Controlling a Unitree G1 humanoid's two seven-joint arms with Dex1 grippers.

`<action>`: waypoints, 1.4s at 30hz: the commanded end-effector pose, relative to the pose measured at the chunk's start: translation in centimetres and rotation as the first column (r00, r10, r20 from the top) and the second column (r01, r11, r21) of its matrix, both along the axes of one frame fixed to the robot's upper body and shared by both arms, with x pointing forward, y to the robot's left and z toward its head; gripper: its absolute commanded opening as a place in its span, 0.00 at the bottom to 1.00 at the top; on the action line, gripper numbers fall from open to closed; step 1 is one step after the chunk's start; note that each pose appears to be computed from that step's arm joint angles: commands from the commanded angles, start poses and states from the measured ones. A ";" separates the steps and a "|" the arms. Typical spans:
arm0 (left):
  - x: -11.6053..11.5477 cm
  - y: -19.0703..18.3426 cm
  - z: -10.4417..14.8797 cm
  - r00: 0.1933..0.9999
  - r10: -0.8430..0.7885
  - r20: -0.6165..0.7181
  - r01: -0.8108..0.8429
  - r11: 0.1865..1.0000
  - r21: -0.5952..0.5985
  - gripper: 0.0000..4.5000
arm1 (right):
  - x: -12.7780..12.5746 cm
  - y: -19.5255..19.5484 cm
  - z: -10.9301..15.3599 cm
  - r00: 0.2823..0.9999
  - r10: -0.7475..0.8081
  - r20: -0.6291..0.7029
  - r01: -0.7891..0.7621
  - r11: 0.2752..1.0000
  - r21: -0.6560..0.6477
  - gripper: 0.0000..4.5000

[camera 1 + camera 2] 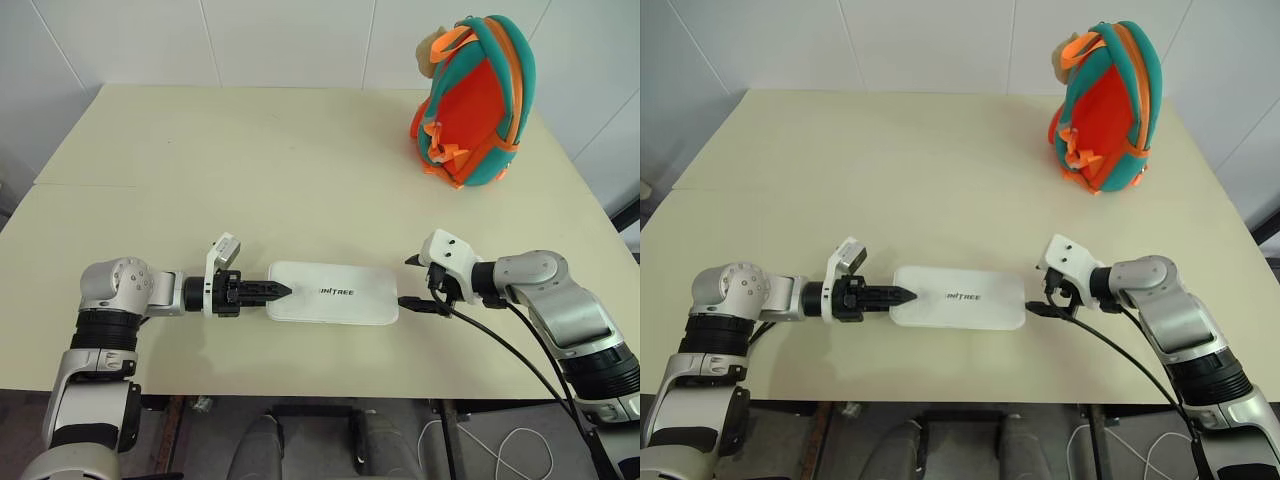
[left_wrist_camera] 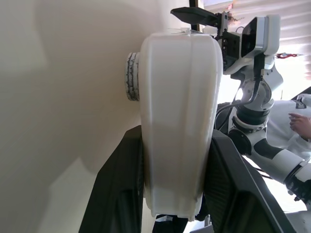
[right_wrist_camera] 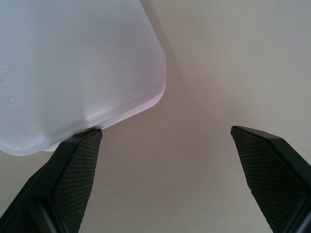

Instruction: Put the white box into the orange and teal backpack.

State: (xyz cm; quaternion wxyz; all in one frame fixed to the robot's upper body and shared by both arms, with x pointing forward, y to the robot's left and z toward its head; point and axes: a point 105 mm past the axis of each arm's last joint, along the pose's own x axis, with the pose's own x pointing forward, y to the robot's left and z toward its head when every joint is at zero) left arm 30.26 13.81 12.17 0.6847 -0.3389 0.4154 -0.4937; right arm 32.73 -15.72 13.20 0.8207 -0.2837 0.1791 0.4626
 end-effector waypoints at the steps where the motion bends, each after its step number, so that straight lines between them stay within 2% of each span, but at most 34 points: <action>1: -0.3 -0.3 -0.6 0.999 -0.033 0.022 0.031 0.997 0.064 0.28 | -0.1 0.4 1.6 0.998 0.022 0.054 -0.024 0.999 0.028 1.00; 9: -0.4 0.0 0.7 0.997 -0.034 0.063 0.033 0.999 0.012 0.28 | 0.9 -0.6 3.7 0.988 -0.084 0.127 0.070 0.991 0.111 1.00; 11: -0.1 0.3 2.0 0.996 -0.003 0.088 0.008 0.999 -0.053 0.28 | 1.8 -1.5 5.2 0.966 -0.186 0.177 0.155 0.972 0.180 1.00; 13: 0.0 0.5 3.3 0.994 0.026 0.110 -0.013 0.993 -0.120 0.28 | 2.9 -2.6 7.1 0.920 -0.316 0.233 0.250 0.929 0.274 1.00; 17: 0.1 0.6 3.7 0.992 0.064 0.111 -0.047 0.987 -0.154 0.28 | 4.5 -4.1 9.5 0.833 -0.481 0.273 0.354 0.843 0.404 1.00; 20: 0.0 0.4 4.0 0.991 0.076 0.112 -0.056 0.984 -0.171 0.28 | 5.5 -4.9 11.0 0.775 -0.559 0.294 0.391 0.791 0.471 1.00; 24: 0.1 -0.1 4.5 0.989 0.091 0.118 -0.066 0.978 -0.200 0.28 | 8.0 -6.8 13.9 0.643 -0.689 0.333 0.440 0.689 0.575 1.00; 28: 0.0 -0.6 4.7 0.987 0.095 0.133 -0.064 0.974 -0.219 0.28 | 9.9 -8.2 16.1 0.532 -0.767 0.360 0.461 0.618 0.636 1.00; 35: -0.5 -0.3 4.5 0.982 0.125 0.141 -0.091 0.970 -0.223 0.28 | 11.7 -10.5 18.1 0.386 -0.848 0.364 0.477 0.521 0.708 1.00; 39: -0.6 -0.2 4.5 0.980 0.139 0.142 -0.104 0.968 -0.227 0.28 | 12.4 -11.3 18.2 0.348 -0.871 0.345 0.488 0.483 0.726 1.00; 42: -0.8 -0.2 4.5 0.979 0.145 0.144 -0.109 0.967 -0.232 0.28 | 13.1 -11.3 17.4 0.356 -0.885 0.300 0.504 0.452 0.736 1.00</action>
